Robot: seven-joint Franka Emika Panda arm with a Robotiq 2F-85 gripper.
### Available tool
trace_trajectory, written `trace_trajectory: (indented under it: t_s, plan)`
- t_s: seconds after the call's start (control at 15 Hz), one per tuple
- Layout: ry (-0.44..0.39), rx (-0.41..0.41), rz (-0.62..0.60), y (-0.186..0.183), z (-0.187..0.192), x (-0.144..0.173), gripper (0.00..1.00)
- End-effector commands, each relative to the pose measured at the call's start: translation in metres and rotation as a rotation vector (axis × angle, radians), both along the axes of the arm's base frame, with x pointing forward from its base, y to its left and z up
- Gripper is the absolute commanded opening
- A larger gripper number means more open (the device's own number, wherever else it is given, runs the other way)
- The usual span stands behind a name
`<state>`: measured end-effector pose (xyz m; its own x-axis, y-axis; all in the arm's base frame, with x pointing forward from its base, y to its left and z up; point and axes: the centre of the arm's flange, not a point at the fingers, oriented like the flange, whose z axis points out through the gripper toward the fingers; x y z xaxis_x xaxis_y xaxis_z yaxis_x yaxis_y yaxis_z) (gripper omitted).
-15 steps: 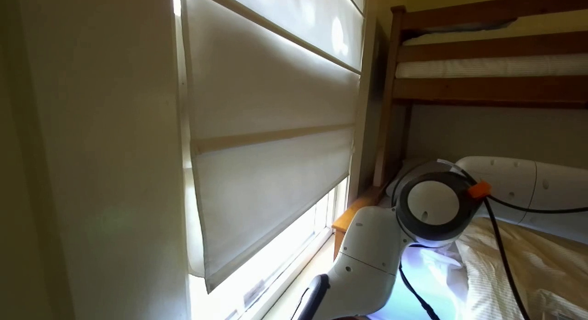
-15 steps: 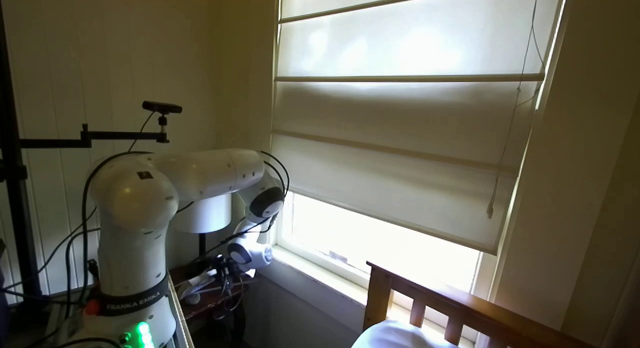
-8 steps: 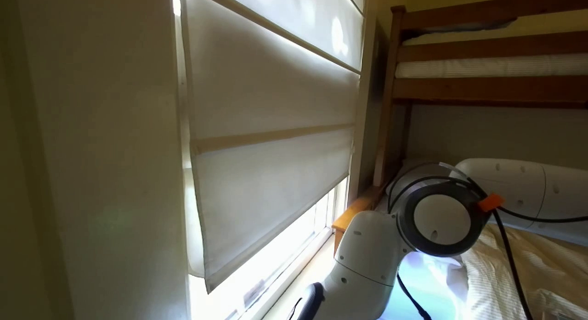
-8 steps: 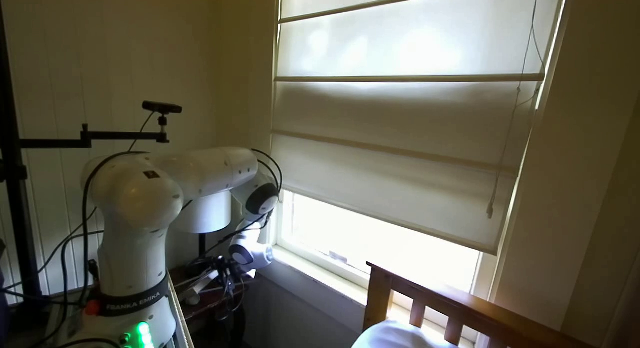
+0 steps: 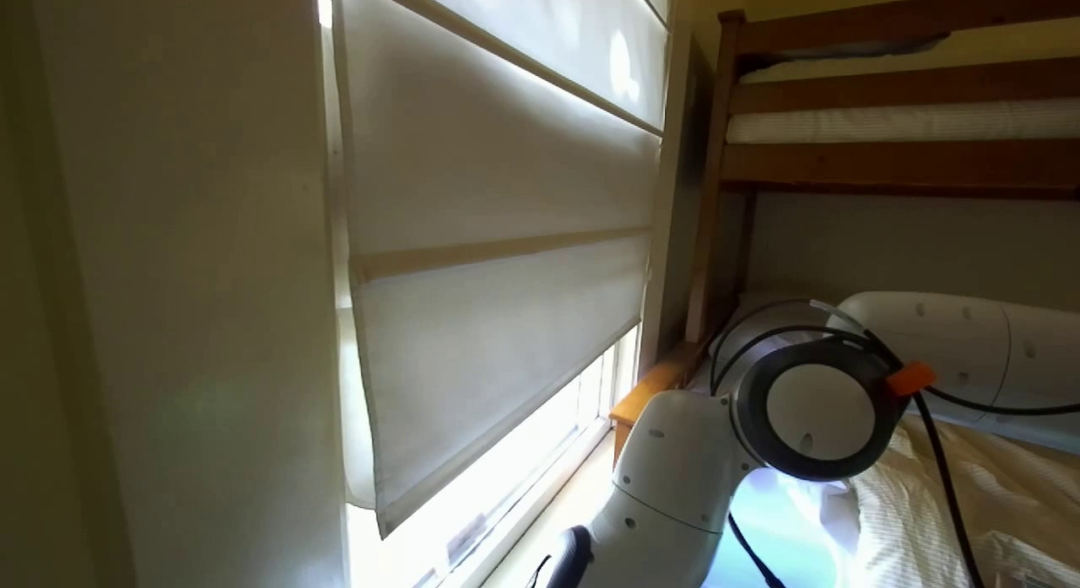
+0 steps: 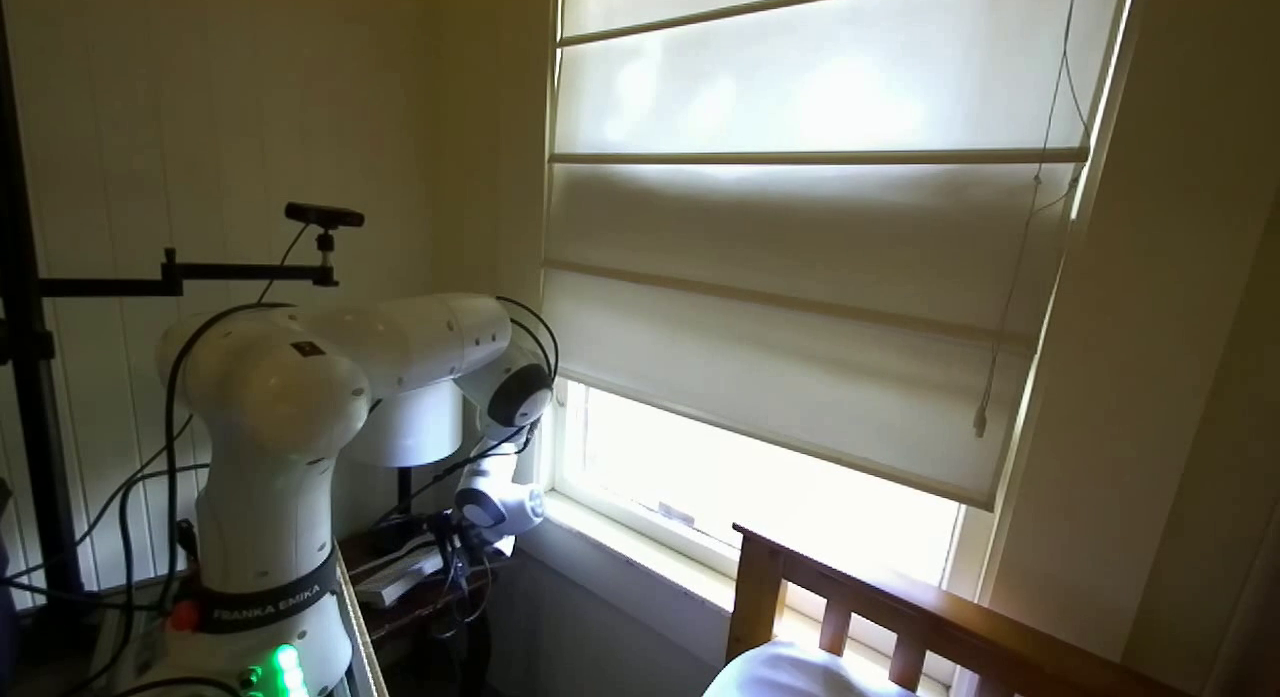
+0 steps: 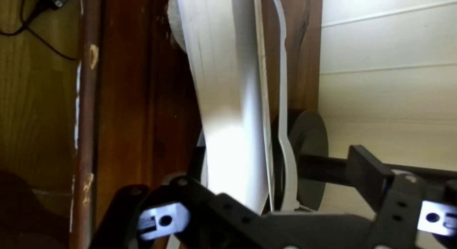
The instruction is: Put the book on the table
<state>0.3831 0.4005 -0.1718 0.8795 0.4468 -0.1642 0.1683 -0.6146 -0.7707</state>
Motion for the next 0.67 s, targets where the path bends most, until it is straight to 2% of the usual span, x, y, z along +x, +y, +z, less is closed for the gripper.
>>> trace_trajectory:
  t_s: [0.0, 0.13, 0.6]
  plan:
    - [-0.102, -0.157, -0.081, 0.002, 0.026, -0.01, 1.0]
    - [-0.175, -0.242, -0.123, 0.003, 0.038, -0.015, 1.0]
    - [-0.385, -0.549, -0.287, -0.02, 0.105, -0.076, 1.0]
